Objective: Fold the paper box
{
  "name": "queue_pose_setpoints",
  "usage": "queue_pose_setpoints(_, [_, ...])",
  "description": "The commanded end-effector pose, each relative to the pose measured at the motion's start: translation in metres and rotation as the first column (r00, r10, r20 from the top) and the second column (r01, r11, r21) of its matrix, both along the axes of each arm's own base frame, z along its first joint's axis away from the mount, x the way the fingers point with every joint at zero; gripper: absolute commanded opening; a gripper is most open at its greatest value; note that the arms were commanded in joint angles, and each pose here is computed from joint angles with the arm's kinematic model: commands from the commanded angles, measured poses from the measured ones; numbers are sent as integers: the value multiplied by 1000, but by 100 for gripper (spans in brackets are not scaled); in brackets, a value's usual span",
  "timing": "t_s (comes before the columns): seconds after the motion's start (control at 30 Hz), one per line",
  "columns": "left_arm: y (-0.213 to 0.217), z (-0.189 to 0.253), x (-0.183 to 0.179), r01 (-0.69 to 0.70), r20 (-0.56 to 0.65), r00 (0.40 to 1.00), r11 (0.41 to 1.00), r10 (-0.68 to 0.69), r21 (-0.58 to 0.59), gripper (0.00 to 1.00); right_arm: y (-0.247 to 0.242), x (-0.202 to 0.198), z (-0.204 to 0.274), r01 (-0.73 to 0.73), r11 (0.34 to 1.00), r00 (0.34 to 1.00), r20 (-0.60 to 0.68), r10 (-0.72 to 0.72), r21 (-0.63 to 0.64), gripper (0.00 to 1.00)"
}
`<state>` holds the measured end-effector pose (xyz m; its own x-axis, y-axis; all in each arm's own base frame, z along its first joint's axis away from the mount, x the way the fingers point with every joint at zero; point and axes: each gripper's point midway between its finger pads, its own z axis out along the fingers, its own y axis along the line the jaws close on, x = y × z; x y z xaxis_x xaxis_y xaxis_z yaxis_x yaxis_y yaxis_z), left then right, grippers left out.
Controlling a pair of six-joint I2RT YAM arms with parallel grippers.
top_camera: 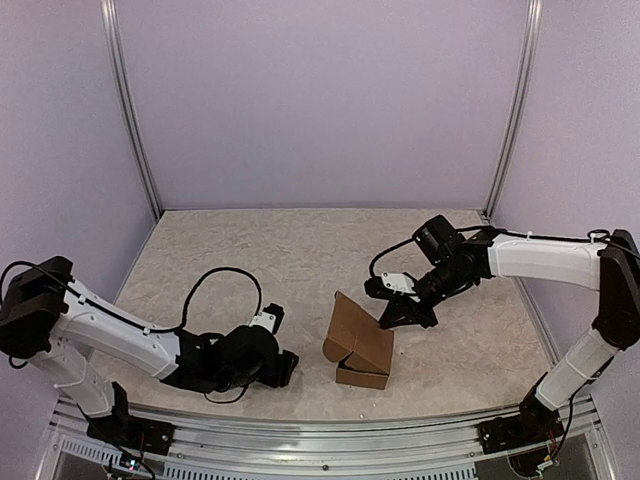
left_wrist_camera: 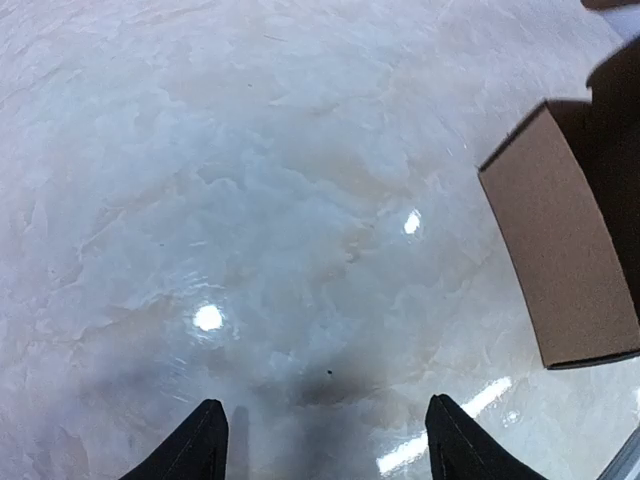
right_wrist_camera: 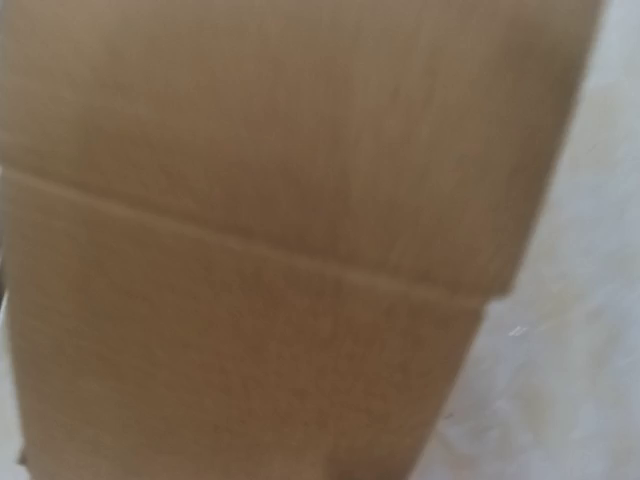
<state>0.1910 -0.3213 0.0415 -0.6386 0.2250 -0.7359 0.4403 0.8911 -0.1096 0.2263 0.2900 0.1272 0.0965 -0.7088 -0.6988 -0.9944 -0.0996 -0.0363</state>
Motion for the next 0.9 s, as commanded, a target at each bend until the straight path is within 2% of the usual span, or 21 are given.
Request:
queue_pose_setpoints(0.0, [-5,37,16,-46,-64,998,940,26,-338,66,-14,-9,-33,21,995,997,-72,-28,-92,6])
queue_pose_setpoints(0.27, [-25,35,32,-12,-68,998,951,-10,-309,66,-25,-12,-56,63,986,994,-84,-76,-155,7])
queue_pose_setpoints(0.63, [-4,23,34,-97,-121,991,951,64,-294,66,5,-15,9,-2,999,1000,-6,2,-35,11])
queue_pose_setpoints(0.73, [4,28,34,-105,-126,990,937,67,-332,66,21,-14,-1,-18,999,1000,-11,17,-50,12])
queue_pose_setpoints(0.87, [18,55,36,-124,-98,991,902,92,-414,67,28,-13,-39,-22,990,997,-80,11,-136,11])
